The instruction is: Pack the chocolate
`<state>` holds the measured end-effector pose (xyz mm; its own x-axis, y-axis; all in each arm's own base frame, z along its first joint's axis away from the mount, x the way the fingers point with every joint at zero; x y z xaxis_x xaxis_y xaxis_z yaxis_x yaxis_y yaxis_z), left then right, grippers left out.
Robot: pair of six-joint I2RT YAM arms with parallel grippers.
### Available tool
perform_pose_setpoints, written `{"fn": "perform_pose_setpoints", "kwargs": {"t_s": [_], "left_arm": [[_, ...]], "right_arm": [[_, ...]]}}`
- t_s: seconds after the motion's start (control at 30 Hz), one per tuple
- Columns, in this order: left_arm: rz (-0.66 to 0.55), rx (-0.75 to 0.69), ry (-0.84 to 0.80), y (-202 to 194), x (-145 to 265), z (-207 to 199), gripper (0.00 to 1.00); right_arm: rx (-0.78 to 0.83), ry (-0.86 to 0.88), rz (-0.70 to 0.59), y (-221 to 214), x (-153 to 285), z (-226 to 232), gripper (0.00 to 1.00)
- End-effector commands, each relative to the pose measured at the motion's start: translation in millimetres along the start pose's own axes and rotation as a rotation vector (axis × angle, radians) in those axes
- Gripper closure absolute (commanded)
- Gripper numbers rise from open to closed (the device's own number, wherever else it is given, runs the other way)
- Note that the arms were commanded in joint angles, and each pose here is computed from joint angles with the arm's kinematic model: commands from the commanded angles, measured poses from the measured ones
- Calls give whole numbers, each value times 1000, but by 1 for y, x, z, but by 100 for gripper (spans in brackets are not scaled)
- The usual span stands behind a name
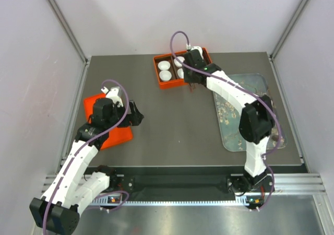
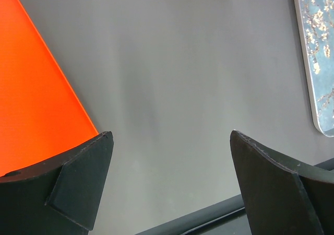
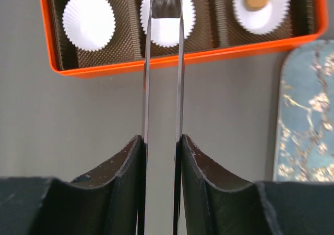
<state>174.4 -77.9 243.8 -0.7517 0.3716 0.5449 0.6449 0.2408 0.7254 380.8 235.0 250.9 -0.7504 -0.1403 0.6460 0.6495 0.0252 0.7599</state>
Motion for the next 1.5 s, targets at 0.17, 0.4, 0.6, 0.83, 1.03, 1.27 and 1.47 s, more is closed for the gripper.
{"fn": "perform_pose_setpoints", "kwargs": {"t_s": [0.17,0.4,0.6,0.83,1.03,1.27,1.47], "left_arm": [[-13,-12,1,2,-3,0,2],[-10,-11,-1,2,-4,0,2],[-8,-12,-1,2,-4,0,2],[-10,-11,2,2,-4,0,2],[-12,-11,3,3,-4,0,2],[-12,-11,5,2,-4,1,2],[-14,-11,3,2,-3,0,2]], "right_arm": [[93,38,-105,10,-36,23,69],[121,31,-97,4,-47,23,68],[136,1,-85,-2,-58,22,66],[157,-36,-84,-3,-64,19,63],[173,-38,-92,0,-63,18,60],[181,-46,-99,3,-60,17,57],[171,-38,-123,10,-45,15,58]]}}
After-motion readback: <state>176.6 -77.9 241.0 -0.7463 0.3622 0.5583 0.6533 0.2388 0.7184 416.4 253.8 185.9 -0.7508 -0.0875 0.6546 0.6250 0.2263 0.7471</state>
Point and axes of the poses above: each gripper's point midway between its finger pads, its own x axis back along the fingers, its own z axis along the line the jaws close on, y = z × x, the point moved 10 cm from there along x, back along the fingers, and after that the axes turned 2 degrees about x, right-handed, at the moved point
